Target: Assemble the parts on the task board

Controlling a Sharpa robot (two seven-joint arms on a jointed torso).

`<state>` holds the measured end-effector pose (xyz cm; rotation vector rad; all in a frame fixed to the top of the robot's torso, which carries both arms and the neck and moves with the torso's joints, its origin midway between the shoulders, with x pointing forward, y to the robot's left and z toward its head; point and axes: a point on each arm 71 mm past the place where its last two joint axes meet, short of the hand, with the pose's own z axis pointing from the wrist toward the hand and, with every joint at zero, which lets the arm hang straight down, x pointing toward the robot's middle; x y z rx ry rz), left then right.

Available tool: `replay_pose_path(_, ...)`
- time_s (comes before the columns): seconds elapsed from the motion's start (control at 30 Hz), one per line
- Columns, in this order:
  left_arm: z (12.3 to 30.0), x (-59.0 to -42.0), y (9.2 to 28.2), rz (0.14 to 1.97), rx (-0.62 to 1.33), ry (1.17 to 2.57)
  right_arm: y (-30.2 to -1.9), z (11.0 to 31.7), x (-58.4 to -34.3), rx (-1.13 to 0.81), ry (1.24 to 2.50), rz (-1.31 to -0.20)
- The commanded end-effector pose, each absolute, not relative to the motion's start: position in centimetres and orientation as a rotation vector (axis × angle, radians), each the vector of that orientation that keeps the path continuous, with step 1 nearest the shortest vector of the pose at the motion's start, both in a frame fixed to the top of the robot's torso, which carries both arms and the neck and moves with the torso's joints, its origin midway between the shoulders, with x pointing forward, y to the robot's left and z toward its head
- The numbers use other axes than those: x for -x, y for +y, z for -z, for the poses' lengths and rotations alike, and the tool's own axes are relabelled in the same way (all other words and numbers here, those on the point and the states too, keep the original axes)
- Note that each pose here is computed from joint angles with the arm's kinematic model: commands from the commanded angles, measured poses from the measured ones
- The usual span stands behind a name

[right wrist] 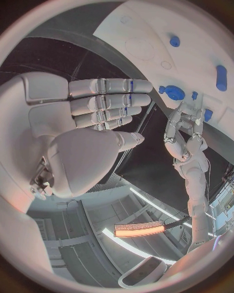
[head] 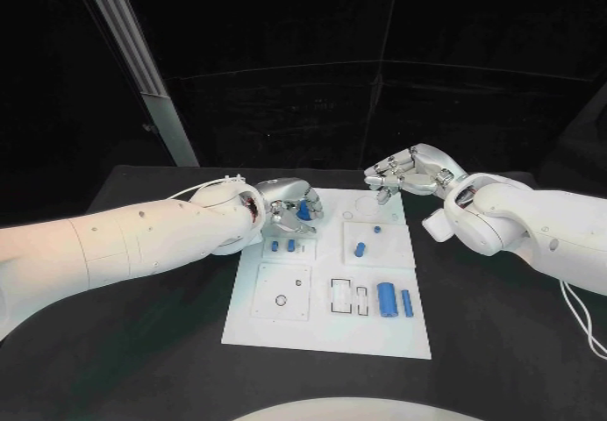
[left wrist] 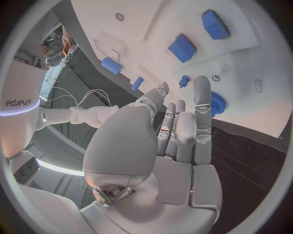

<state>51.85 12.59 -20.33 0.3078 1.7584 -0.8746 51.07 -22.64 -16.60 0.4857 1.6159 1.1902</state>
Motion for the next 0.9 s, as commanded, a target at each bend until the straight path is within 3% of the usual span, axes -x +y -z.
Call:
replay_pose_path(0.03, 20.7, -51.9, 12.2, 0.8, -0.429, 1.77, -22.5, 16.4, -51.1, -0.48, 1.602, -1.202)
replay_pose_path(0.9, 21.4, -52.8, 11.2, 0.692, -0.451, 1.837, -22.3, 16.4, -51.1, -0.478, 1.604, -1.206)
